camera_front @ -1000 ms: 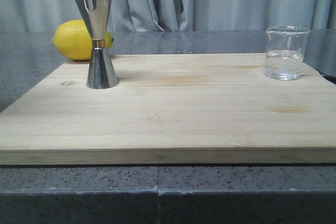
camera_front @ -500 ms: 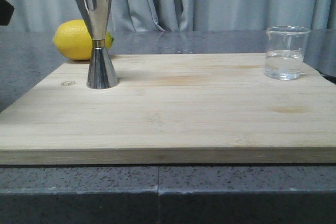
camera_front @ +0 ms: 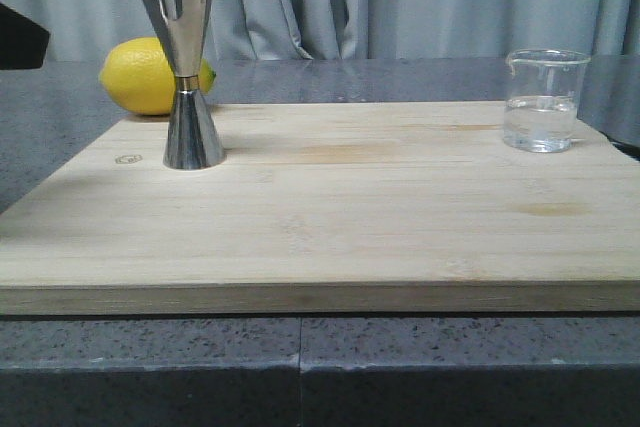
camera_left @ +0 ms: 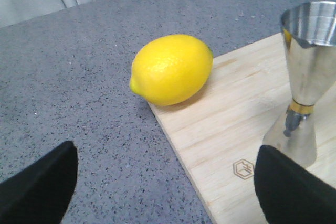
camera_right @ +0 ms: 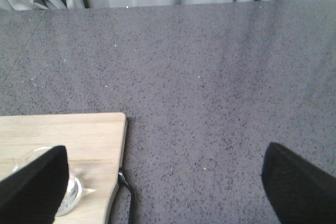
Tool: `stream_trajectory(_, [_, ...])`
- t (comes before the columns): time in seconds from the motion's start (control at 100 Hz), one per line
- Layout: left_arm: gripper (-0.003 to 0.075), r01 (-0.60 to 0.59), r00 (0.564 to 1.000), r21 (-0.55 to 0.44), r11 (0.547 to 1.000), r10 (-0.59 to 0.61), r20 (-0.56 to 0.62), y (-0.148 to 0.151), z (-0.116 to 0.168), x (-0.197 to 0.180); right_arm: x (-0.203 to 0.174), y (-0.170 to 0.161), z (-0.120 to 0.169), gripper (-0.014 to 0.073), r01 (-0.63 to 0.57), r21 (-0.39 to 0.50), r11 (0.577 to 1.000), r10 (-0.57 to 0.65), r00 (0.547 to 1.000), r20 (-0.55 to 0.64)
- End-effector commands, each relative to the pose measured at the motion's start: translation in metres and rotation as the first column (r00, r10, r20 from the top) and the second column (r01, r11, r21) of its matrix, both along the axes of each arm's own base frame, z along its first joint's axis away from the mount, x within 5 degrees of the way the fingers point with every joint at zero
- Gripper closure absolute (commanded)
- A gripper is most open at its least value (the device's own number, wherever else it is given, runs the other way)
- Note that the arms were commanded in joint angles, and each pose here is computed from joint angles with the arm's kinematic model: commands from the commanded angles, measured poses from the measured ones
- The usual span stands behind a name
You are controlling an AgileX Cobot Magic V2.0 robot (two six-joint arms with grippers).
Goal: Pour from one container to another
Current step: 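Move the left gripper toward the steel jigger on the board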
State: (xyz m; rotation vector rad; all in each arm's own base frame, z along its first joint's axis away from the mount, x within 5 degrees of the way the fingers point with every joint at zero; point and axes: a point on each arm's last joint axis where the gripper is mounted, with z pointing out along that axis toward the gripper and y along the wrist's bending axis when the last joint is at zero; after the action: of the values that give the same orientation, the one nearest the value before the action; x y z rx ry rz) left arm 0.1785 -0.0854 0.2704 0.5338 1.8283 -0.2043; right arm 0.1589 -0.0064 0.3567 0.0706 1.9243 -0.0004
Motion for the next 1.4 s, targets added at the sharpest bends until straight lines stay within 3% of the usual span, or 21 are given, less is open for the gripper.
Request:
stream_trajectory(0.0, [0.0101,-0.033,0.99,-0.12,0.992,0.049,0.133,0.0,0.019,0.003,0.003,-0.002,0.017,-0.006,0.01,-0.023,1.0,-0.007,0.993,0.119])
stream_trajectory(0.16, [0.0102,-0.058,0.984,-0.29,0.955,0.104,0.147,0.002,0.015,0.001,0.003,-0.002,0.017,-0.006,0.01,-0.023,1.0,-0.007,0.992,0.126])
stream_trajectory(0.31, [0.0102,-0.003,0.989,-0.38,0.925,0.058,0.132,-0.001,0.007,-0.005,0.003,-0.002,0.018,-0.006,0.01,-0.023,1.0,-0.007,0.992,0.128])
stream_trajectory(0.5, [0.0102,0.193,0.978,-0.298,0.935,-0.16,0.133,-0.015,-0.006,-0.018,0.003,-0.002,0.018,-0.006,0.007,-0.034,0.999,-0.003,0.992,0.128])
stream_trajectory(0.9, [0.0102,0.312,0.95,-0.294,0.903,-0.298,0.092,-0.018,-0.033,-0.001,0.003,-0.002,0.018,-0.006,0.007,-0.034,0.999,-0.003,0.992,0.128])
stream_trajectory(1.39, [0.0102,0.542,0.833,-0.39,0.744,-0.537,0.133,-0.021,-0.048,0.016,0.003,-0.002,0.019,-0.006,0.008,-0.034,0.999,-0.003,0.99,0.141])
